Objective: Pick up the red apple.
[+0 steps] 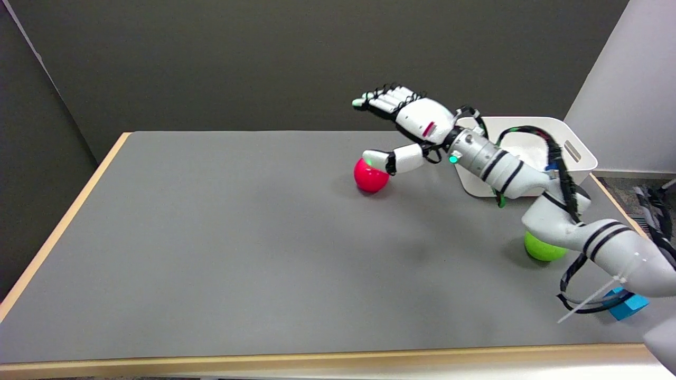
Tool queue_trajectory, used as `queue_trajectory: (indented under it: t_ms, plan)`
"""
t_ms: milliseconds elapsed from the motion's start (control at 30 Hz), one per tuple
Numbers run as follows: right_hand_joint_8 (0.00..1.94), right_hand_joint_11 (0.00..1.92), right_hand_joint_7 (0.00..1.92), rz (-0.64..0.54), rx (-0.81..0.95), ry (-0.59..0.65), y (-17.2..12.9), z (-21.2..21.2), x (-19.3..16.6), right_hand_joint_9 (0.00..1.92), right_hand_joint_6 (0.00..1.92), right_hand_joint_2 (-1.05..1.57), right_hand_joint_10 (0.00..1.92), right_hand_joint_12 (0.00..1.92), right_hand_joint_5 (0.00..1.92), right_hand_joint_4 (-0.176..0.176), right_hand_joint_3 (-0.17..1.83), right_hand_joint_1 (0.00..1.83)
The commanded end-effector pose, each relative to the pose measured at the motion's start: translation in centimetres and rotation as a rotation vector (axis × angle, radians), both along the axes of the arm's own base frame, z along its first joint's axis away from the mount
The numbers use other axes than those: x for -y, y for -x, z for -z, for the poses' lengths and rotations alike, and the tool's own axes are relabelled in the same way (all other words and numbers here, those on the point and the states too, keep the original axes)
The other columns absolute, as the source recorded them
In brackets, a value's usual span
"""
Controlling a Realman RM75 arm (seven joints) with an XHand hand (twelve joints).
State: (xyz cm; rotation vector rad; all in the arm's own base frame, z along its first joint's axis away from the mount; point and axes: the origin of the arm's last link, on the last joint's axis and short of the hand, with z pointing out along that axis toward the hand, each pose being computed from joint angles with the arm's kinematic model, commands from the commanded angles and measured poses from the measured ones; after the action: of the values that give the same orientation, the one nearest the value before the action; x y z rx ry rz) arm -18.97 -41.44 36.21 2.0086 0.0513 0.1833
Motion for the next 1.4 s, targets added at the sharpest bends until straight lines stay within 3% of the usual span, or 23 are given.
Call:
queue_trajectory:
  t_ms: [33,133,267,333,500,900,1000,1233,1267,1400]
  plan:
    - [0.23,0.00,0.14,0.210,-0.145,0.082,4.6,0.6,4.1,0.04,0.33,0.59,0.50,0.87,0.13,0.051,0.87,0.10]
    - [0.27,0.00,0.12,0.247,-0.151,0.105,5.7,0.2,4.6,0.04,0.39,0.54,0.48,0.89,0.10,0.053,0.96,0.09]
    - [0.22,0.00,0.13,0.281,-0.168,0.112,7.1,0.2,4.8,0.04,0.33,0.59,0.49,0.85,0.13,0.056,0.87,0.13]
    - [0.27,0.00,0.11,0.291,-0.176,0.115,7.5,0.3,4.9,0.04,0.40,0.54,0.47,0.85,0.10,0.058,0.97,0.13]
    - [0.22,0.00,0.12,0.299,-0.170,0.114,7.8,0.4,4.8,0.03,0.32,0.60,0.48,0.82,0.12,0.061,0.87,0.15]
    - [0.22,0.00,0.12,0.318,-0.149,0.117,8.6,0.7,4.8,0.03,0.32,0.60,0.47,0.82,0.12,0.062,0.87,0.15]
    - [0.26,0.00,0.10,0.322,-0.142,0.110,8.9,1.0,4.8,0.03,0.38,0.55,0.47,0.81,0.08,0.065,0.98,0.14]
    - [0.24,0.00,0.12,0.332,-0.128,0.103,9.4,1.2,4.7,0.04,0.35,0.59,0.47,0.80,0.10,0.066,0.92,0.15]
    - [0.22,0.00,0.14,0.330,-0.130,0.100,9.4,1.2,4.6,0.05,0.32,0.62,0.47,0.81,0.12,0.067,0.88,0.16]
    - [0.34,0.00,0.25,0.329,-0.127,0.095,9.6,1.2,4.4,0.17,0.40,0.60,0.60,0.96,0.13,0.075,1.00,0.10]
